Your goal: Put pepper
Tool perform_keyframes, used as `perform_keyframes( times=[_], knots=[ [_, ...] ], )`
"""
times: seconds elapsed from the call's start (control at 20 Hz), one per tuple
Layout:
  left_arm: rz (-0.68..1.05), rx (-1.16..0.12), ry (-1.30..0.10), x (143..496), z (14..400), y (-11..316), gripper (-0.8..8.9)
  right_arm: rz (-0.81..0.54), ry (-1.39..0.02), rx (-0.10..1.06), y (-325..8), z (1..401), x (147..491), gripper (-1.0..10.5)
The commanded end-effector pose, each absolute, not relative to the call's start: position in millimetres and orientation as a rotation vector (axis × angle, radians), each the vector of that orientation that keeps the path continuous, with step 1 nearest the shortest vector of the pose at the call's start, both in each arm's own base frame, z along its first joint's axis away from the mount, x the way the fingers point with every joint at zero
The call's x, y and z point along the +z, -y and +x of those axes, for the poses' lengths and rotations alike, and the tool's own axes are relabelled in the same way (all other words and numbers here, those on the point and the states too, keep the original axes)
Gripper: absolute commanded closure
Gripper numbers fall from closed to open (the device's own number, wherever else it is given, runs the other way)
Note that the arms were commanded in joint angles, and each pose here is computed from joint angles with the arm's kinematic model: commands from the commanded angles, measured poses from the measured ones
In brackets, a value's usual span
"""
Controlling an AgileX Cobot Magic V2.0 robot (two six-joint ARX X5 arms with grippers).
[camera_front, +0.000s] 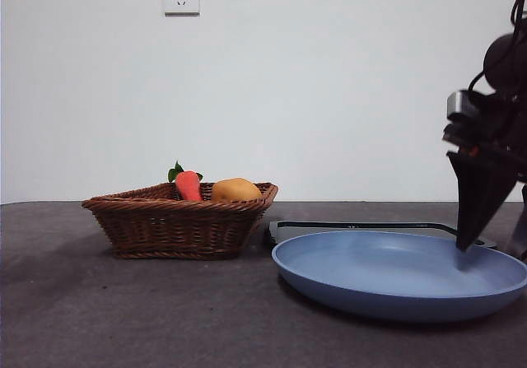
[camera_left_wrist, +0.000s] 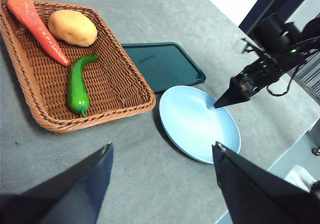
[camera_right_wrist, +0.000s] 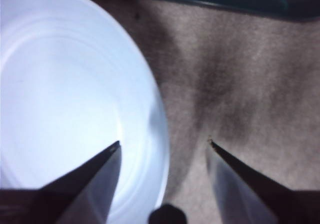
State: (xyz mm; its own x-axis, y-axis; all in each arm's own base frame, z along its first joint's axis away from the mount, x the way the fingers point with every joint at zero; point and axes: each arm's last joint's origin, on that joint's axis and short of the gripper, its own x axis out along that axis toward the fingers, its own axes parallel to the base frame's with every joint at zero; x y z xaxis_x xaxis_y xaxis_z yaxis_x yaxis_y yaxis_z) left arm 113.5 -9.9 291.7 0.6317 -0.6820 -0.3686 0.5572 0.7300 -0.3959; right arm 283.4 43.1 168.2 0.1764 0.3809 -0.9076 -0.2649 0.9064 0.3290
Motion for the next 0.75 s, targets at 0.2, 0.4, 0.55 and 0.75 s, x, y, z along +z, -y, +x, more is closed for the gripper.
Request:
perform_keyframes(
  times=[0.2, 0.4, 0.55, 0.75],
  knots=[
    [-0.236, -0.725, -0.5, 296.8, 114.0, 9.8, 4.65, 0.089, -1.341, 0.475, -46.2, 290.4, 158.0, 8.2],
    [-0.235, -0.722, -0.5, 296.8, 114.1, 9.7, 4.65, 0.093, -1.347, 0.473, -46.1, 290.7, 156.5, 9.4],
    [-0.224, -0.705, -0.503, 296.8, 114.8, 10.4, 4.65, 0.126, -1.36, 0.445, -45.3, 289.3, 158.3, 9.4],
    [-0.22, -0.679, -0.483, 300.7, 120.9, 15.6, 4.65, 0.128, -1.311, 0.442, -43.3, 277.9, 184.5, 9.4]
  ],
)
